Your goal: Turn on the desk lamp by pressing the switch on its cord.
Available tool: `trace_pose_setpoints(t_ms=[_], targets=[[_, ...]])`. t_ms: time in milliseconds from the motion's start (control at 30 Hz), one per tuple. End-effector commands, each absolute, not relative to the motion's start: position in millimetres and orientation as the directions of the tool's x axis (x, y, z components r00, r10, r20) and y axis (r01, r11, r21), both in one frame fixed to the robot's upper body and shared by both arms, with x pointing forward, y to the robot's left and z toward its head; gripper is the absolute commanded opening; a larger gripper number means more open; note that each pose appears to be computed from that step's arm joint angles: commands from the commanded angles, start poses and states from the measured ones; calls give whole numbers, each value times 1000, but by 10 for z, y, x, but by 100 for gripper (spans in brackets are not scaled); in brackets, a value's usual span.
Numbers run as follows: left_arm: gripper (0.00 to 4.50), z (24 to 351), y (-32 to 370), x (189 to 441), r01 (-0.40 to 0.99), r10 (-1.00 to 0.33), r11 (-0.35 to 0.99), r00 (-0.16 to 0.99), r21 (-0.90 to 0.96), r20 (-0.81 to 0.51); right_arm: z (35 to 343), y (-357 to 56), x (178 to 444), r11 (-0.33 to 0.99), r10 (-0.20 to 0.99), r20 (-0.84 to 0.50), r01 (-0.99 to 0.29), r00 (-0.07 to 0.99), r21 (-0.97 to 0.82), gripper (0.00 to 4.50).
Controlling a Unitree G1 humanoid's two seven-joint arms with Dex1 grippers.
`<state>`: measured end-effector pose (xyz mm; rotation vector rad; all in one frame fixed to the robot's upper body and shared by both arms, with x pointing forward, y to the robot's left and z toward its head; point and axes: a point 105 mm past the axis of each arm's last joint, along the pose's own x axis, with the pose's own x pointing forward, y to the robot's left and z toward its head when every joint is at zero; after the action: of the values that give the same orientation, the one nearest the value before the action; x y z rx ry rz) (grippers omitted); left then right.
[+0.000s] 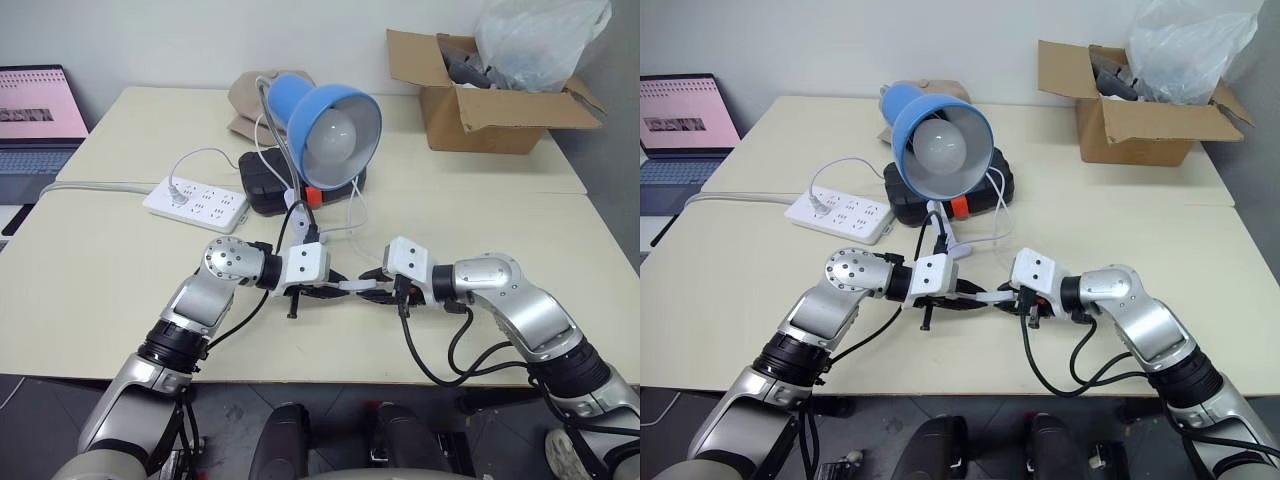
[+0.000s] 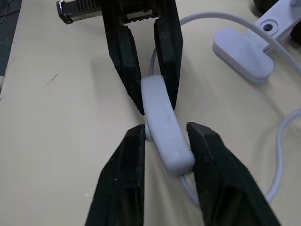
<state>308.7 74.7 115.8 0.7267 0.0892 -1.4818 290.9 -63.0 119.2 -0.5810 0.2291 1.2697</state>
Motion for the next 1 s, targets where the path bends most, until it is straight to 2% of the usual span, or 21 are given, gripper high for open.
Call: trace_pose_setpoints(t_ms=[33,400,467,500,567,733,833,933,1000], targets=[[40,1341,666,3094,891,-887,-85,136,446,-442,1270,-603,2914,155,841,-452,-932,298,-326,74],[40,1350,691,3105,890,-887,-80,141,448,-440,1322,-554,2862,112,863,-436,-937,257,-331,54],[40,1348,686,3101,890,-888,-83,139,448,-439,1340,-550,2860,118,871,-422,-941,252,-318,124],[40,1346,685,3098,890,-888,-84,138,448,-439,1345,-551,2859,120,873,-418,-941,252,-315,132],[40,1343,685,3094,889,-887,-86,137,449,-441,1358,-554,2853,119,877,-412,-943,246,-309,190],[40,1322,693,3104,885,-881,-92,141,456,-452,1451,-554,2831,112,895,-384,-948,227,-299,296],[40,1276,705,3132,888,-871,-83,155,452,-465,1540,-549,2797,106,904,-367,-947,219,-303,375],[40,1171,729,3182,894,-854,-69,177,444,-490,1641,-638,2761,116,901,-363,-939,236,-323,440],[40,1132,738,3213,896,-849,-57,189,441,-494,1674,-690,2749,129,896,-367,-936,252,-329,448]])
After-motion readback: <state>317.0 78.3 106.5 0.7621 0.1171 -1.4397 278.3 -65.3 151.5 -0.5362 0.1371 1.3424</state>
